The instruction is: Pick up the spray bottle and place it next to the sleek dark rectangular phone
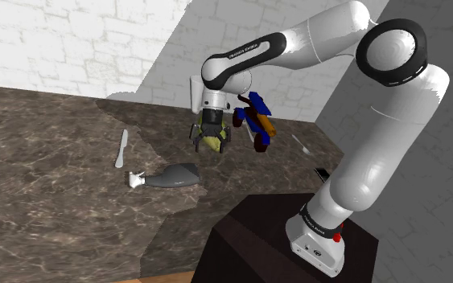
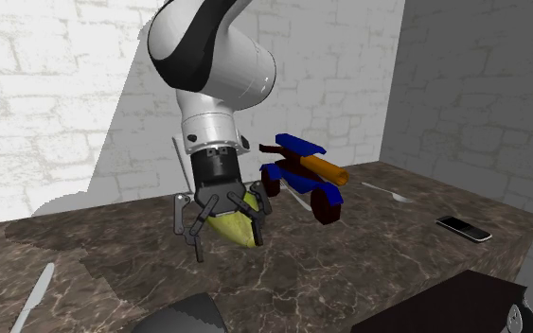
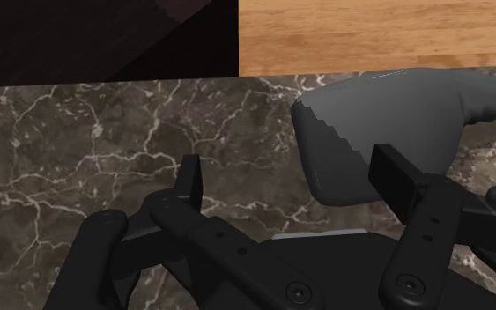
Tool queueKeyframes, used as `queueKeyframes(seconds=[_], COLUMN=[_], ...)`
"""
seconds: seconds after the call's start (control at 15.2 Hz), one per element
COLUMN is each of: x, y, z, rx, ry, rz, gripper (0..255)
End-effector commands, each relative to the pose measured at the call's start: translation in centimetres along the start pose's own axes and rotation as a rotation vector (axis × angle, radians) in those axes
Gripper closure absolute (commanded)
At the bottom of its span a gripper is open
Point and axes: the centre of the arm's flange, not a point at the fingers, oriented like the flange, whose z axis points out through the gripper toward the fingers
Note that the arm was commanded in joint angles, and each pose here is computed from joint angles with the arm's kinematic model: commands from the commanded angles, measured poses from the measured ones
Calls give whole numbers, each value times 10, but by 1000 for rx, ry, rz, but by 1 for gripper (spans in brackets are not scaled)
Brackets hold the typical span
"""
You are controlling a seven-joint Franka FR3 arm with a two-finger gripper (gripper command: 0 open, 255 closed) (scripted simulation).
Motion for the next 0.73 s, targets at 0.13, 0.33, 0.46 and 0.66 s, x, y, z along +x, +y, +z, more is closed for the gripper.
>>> queueKeyframes(seconds=[0.13,0.33,0.46,0.66], x=[0,0,0,0], y=[0,0,0,0], z=[1,1,1,1], rx=[0,0,0,0], ry=[0,0,0,0], rz=[0,0,0,0], gripper=[0,255,255,255])
